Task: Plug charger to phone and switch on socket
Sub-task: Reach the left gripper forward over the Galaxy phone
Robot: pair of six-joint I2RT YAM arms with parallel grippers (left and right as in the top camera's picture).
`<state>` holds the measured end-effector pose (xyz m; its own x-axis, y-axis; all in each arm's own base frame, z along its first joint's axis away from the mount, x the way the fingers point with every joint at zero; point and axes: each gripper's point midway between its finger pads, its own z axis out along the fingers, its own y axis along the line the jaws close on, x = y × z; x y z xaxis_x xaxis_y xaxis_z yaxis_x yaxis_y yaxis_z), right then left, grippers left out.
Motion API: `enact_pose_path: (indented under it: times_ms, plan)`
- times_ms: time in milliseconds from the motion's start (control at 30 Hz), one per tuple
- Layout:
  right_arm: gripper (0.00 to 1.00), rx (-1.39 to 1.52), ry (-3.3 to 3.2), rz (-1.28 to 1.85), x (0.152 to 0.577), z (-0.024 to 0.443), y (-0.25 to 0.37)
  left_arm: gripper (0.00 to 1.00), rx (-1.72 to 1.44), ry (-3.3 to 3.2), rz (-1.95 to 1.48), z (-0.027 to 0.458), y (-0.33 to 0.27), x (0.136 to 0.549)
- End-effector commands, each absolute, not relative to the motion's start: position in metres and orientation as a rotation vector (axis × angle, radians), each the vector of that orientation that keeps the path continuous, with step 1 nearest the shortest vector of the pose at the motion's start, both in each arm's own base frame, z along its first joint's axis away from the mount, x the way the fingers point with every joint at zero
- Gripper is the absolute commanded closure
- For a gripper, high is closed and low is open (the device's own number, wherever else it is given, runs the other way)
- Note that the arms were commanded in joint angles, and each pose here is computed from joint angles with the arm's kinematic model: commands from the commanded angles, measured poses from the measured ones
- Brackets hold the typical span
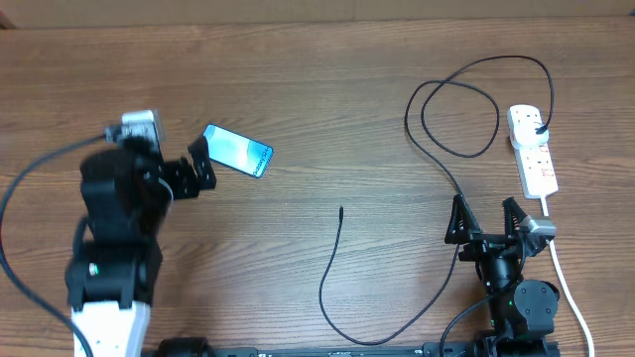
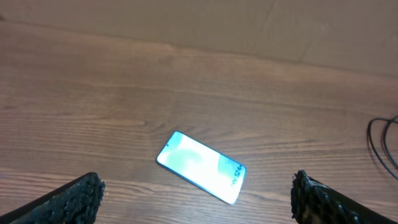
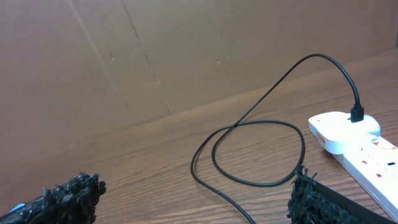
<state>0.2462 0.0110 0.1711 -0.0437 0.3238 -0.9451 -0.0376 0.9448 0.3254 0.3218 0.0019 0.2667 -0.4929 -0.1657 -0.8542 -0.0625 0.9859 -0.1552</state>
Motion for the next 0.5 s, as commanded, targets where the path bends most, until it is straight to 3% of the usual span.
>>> enact_pose_path:
  times_ms: [0, 300, 467]
  plan:
    - [0.00, 0.221, 1.588, 0.296, 0.246, 0.169, 0.012, 0.00, -0.168, 2.115, -0.159, 0.278, -0.001, 0.338]
    - [0.00, 0.221, 1.588, 0.296, 0.246, 0.169, 0.012, 0.00, -0.139, 2.341, -0.315, 0.215, -0.023, 0.350]
    - [0.00, 0.221, 1.588, 0.296, 0.246, 0.169, 0.012, 0.00, -0.415, 2.403, -0.331, 0.189, -0.014, 0.356]
